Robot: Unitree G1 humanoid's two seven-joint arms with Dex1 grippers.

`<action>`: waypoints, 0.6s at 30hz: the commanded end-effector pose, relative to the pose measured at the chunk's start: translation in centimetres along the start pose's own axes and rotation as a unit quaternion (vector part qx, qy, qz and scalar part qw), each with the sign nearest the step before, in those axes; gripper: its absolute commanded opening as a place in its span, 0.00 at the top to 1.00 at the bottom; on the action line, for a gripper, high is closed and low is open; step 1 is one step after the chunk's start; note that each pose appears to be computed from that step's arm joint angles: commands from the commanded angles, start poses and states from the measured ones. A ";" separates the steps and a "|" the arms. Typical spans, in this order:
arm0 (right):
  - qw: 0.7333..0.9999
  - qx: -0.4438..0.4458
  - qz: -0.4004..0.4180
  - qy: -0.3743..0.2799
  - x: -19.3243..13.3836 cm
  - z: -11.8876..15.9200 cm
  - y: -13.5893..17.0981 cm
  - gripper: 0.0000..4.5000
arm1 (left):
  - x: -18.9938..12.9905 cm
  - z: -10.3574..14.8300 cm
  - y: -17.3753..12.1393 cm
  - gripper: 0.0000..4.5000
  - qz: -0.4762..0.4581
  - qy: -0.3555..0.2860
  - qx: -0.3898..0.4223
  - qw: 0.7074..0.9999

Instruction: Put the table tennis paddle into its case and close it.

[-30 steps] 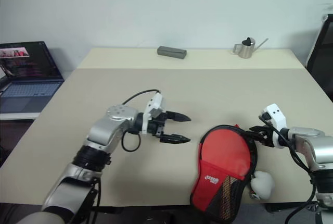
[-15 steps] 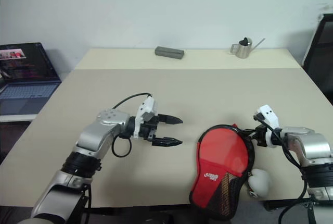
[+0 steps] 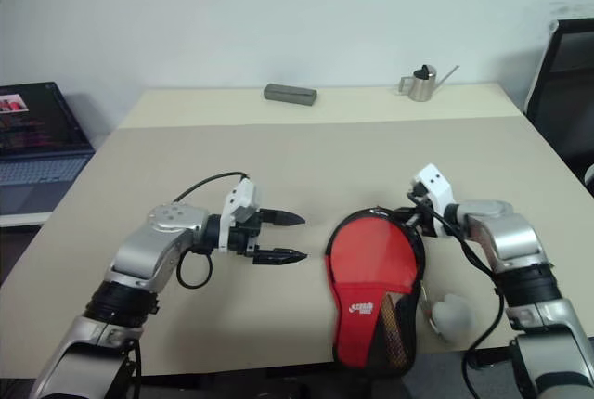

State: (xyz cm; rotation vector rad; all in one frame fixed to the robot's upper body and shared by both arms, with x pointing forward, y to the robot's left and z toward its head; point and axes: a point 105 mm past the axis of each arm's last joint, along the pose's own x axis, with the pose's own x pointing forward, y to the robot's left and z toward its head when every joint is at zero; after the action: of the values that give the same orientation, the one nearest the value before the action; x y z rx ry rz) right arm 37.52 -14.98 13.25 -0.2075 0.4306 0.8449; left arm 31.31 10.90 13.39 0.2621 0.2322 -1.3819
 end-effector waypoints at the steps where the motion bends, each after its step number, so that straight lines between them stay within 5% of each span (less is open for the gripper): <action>1: 0.999 -0.039 -0.015 -0.035 0.6 2.9 -0.8 0.99 | -0.6 1.2 -0.1 0.05 0.007 -0.015 0.019 1.000; 18: 0.996 -0.059 -0.039 -0.051 3.3 4.9 -2.8 0.99 | -0.4 1.0 -0.2 0.05 0.011 -0.012 0.018 1.000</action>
State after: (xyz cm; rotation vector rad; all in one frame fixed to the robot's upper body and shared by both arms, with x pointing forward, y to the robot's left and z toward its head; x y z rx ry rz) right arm 42.23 -13.13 13.45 -0.2680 0.3769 0.8106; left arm 31.26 11.11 13.21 0.2518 0.2371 -1.3582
